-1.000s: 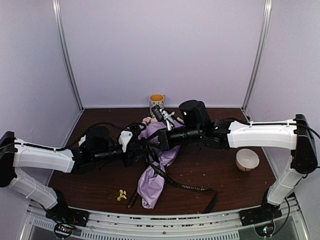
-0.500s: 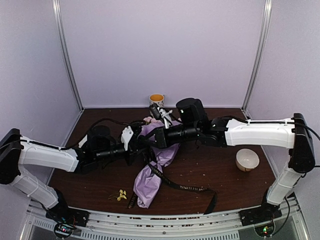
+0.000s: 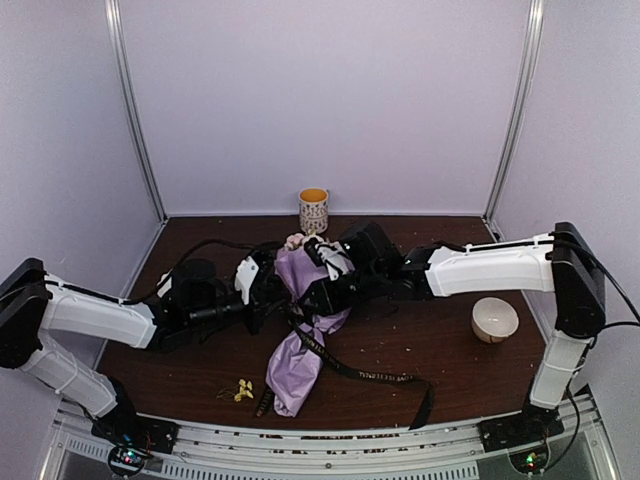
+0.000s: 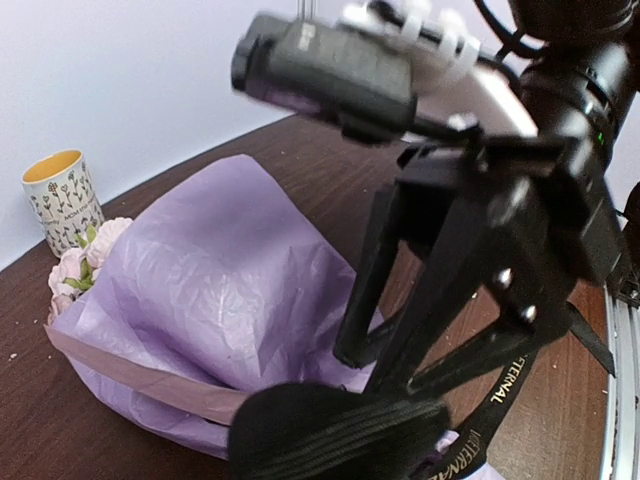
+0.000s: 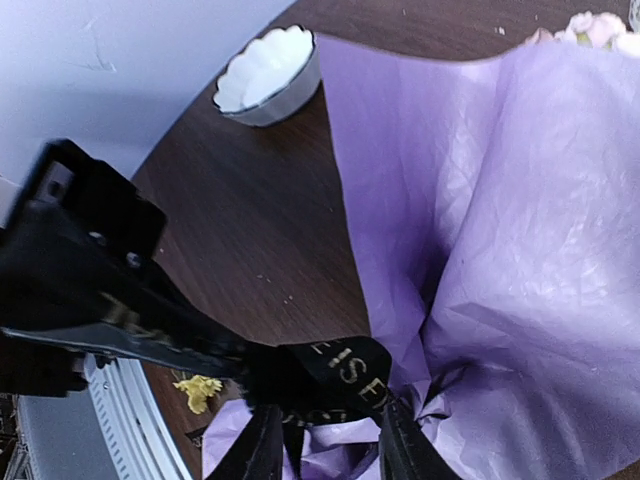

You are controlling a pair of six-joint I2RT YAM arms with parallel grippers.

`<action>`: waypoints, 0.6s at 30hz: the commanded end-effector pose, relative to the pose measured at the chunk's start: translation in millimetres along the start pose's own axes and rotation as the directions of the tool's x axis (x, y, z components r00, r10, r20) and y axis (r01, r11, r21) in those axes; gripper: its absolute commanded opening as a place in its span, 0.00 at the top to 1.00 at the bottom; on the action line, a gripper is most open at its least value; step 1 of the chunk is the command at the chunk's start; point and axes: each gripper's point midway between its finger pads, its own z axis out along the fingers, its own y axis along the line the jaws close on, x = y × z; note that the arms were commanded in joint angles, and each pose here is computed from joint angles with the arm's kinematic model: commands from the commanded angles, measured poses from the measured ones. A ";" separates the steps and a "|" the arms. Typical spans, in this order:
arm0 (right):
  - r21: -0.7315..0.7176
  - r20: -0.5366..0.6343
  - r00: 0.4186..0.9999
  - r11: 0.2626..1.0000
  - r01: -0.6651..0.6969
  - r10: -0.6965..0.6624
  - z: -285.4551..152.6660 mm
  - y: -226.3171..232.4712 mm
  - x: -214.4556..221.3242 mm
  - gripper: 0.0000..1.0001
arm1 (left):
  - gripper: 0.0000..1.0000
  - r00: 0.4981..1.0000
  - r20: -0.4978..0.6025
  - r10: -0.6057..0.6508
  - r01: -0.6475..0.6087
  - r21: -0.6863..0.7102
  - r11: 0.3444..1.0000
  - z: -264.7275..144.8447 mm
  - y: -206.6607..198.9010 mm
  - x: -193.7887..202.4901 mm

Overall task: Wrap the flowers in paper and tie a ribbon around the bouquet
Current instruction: Cross the half-tied ribbon over the folded bouquet.

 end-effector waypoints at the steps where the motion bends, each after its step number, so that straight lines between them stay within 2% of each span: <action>1: 0.017 -0.024 0.999 1.000 0.024 -0.023 11.9 -4.0 2.1 0.66 | 1.00 0.999 0.028 -0.044 0.045 -0.035 0.998 -0.5 10.1 -3.0; 8: 0.028 -0.059 0.998 0.999 0.026 -0.025 25.8 -10.1 11.3 0.67 | 1.00 0.998 0.018 -0.056 0.056 -0.037 0.998 0.5 12.2 0.6; 12: 0.094 -0.056 0.998 0.995 0.026 -0.020 27.7 -23.8 10.0 0.79 | 1.00 0.998 0.016 -0.059 0.059 -0.026 0.998 0.6 10.8 0.7; 18: 0.118 -0.049 0.998 0.992 0.037 -0.032 25.1 -27.4 5.3 0.92 | 1.00 0.997 0.021 -0.080 0.080 -0.032 0.996 -3.0 15.2 3.0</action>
